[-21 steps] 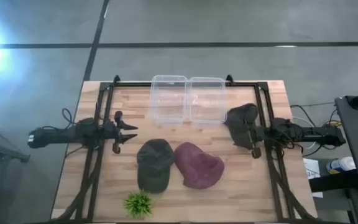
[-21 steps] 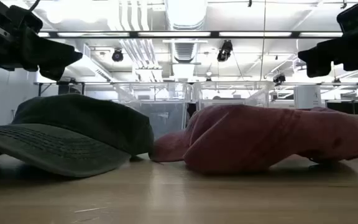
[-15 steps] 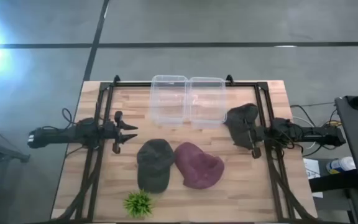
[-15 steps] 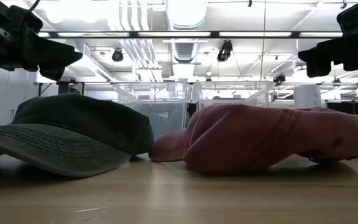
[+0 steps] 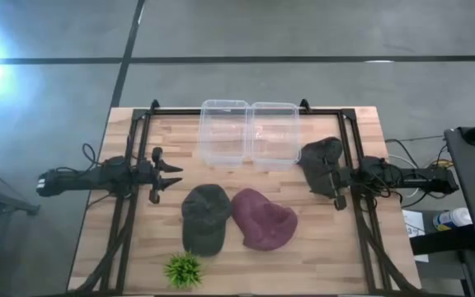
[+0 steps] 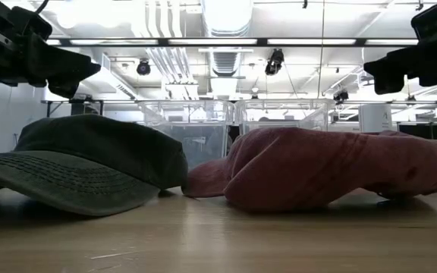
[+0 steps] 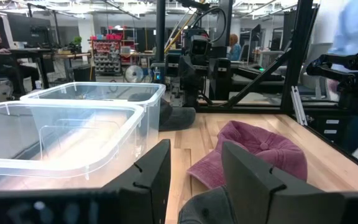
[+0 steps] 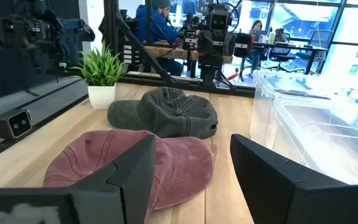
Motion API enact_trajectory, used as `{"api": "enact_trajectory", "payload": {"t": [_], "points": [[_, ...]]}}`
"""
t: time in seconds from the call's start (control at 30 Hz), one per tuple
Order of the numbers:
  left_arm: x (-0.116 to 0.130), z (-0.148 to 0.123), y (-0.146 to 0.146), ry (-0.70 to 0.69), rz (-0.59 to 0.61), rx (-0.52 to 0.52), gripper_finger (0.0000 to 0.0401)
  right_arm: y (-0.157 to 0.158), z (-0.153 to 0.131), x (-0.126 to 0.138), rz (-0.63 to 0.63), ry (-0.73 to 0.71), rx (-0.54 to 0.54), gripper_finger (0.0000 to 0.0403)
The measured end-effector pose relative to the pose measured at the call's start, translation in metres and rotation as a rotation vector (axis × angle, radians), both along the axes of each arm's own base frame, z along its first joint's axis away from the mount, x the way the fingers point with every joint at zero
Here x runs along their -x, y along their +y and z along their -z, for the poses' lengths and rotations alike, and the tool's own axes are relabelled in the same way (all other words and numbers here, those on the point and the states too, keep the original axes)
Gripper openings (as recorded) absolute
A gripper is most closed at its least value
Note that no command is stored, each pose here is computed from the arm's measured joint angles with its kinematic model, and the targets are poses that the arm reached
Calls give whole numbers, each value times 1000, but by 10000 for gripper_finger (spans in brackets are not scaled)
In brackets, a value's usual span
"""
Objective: Pick and place caps into container
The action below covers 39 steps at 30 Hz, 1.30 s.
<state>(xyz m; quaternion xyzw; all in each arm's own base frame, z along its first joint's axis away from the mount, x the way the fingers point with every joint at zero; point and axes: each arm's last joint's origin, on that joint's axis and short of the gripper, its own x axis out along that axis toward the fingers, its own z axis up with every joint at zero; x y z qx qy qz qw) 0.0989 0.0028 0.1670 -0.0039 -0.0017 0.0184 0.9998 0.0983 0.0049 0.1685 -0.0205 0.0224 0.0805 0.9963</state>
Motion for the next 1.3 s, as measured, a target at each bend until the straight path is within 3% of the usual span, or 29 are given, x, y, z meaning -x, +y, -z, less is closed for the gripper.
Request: {"api": "enact_trajectory", "payload": {"t": [0.63,0.7,0.87,0.93,1.07,1.17,1.3], "points": [[0,0,0,0,0,0,138,0,-1,0,2,-6,-19,205],[0,0,0,1,0,0,138,0,-3,0,0,-2,-161,205],[0,0,0,0,0,0,138,0,-12,1,-15,11,-818,205],[0,0,0,0,0,0,138,0,-15,1,-25,22,-1025,205],[0,0,0,0,0,0,138,-3,-20,1,20,-50,-1196,205],[0,0,0,0,0,0,138,-3,-28,2,-24,-127,-1244,205],[0,0,0,0,0,0,138,2,-26,-4,-75,64,-1295,205]]}}
